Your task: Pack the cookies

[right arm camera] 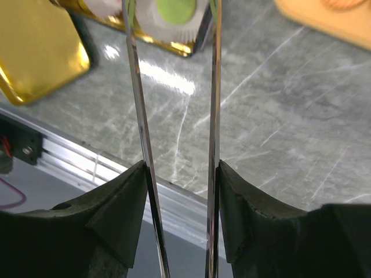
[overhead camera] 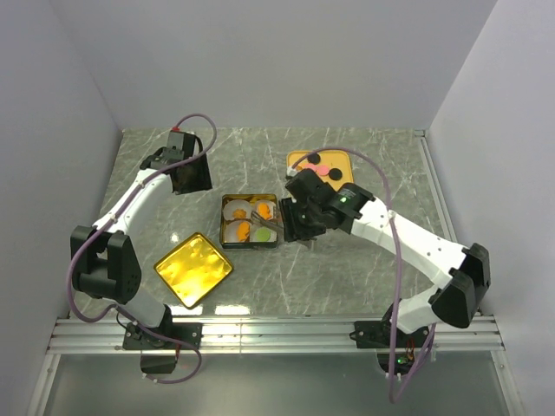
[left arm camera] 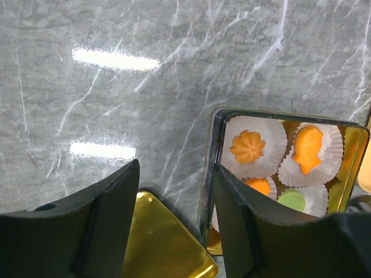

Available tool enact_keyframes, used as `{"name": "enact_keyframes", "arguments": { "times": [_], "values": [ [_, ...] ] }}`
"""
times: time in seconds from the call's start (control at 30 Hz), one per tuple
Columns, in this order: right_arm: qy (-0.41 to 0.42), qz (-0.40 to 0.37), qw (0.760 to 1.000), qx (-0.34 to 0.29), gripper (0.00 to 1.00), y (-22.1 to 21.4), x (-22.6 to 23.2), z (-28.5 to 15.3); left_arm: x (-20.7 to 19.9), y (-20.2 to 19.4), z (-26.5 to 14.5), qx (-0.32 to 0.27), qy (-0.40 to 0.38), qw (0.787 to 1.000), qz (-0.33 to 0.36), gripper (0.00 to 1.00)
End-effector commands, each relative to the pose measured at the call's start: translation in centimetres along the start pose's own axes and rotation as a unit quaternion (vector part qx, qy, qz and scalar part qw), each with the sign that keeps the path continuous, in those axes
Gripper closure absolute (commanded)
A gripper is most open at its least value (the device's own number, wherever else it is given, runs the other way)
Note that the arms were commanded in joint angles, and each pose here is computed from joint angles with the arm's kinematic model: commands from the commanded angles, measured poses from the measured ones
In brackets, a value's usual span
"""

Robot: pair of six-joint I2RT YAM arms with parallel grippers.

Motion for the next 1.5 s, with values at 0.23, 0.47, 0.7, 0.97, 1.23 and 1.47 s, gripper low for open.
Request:
{"name": "enact_keyframes", "arguments": {
  "times": [0.23, 0.47, 0.7, 0.97, 1.23, 1.47],
  "values": [
    [-0.032, 0.116, 0.977, -0.178, 0.43, 11.1, -7.3, -6.2, 1.5, 2.4, -3.3, -0.04, 0.02, 0.999, 0.007, 0.4],
    [-0.169, 0.235, 0.936, -0.197, 0.43, 12.3, -18.6, -4.2, 2.2, 1.1, -4.6, -0.037, 0.024, 0.999, -0.007, 0.39],
    [-0.25, 0.309, 0.907, -0.139, 0.43, 9.7, -25.5, -0.1, 3.2, -1.3, -5.0, -0.021, 0.039, 0.999, -0.01, 0.38],
    [-0.298, 0.342, 0.889, -0.07, 0.43, 5.7, -29.7, 2.8, 3.9, -3.0, -5.4, -0.022, 0.046, 0.998, -0.027, 0.37],
    [-0.317, 0.358, 0.878, 0.003, 0.32, 1.0, -30.9, 5.3, 6.0, -4.8, -4.6, -0.011, 0.057, 0.996, -0.061, 0.35],
    [-0.325, 0.363, 0.872, 0.037, 0.22, -1.0, -31.4, 7.0, 7.0, -5.8, -3.5, 0.008, 0.059, 0.996, -0.073, 0.35]
  ]
}}
Point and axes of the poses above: each gripper's point midway between its finger pads, its own z axis out along the fingers, its own x axis along the line the jaws close on, y = z × x, the point moved 2 cm from there along -z, back along the fingers, and after that the axes turned 12 degrees about z, right-handed, at the moved point
